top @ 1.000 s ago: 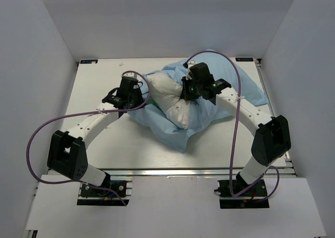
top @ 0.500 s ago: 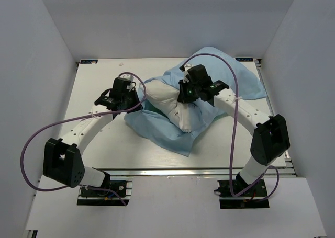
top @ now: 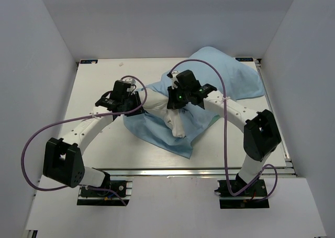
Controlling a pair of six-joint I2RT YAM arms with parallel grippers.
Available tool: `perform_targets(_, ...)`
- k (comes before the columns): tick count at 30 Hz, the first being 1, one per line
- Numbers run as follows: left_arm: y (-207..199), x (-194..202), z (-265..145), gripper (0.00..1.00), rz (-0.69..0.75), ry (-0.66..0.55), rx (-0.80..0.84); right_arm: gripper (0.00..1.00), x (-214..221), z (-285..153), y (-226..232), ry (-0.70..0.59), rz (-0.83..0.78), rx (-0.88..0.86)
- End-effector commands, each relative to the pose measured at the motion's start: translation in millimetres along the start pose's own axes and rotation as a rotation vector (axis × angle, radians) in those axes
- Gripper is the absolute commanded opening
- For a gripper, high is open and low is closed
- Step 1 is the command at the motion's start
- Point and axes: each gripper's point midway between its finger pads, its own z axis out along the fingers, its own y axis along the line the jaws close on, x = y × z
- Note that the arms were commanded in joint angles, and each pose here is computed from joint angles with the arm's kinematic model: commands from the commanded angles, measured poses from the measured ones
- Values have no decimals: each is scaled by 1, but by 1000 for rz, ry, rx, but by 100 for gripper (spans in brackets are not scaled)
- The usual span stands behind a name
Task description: Put the pillow into the pillowcase
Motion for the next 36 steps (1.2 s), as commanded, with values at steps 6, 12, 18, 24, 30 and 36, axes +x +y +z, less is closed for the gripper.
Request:
perform_targets(6,-2,19,18,55,-140,18,40,0,-59,-39,29,-186,17,-76)
perform_targets(12,-6,-3,33,55,-206,-78,55,0,-57,-43,36,-179,28,-112)
perform_targets(18,-11,-14,57,58,-230,-87,63,0,-54,-42,34,-171,33,-105)
perform_targets(24,-12,-21,79,16,-247,-65,46,0,-47,-39,33,-152,40,-106)
perform_targets(30,-8,-42,39,0,-221,-130,-22,0,-30,-18,3,-97,-16,38)
perform_targets(36,13,-74,-53,0,-210,-335,-161,0,7,17,-68,47,-23,381)
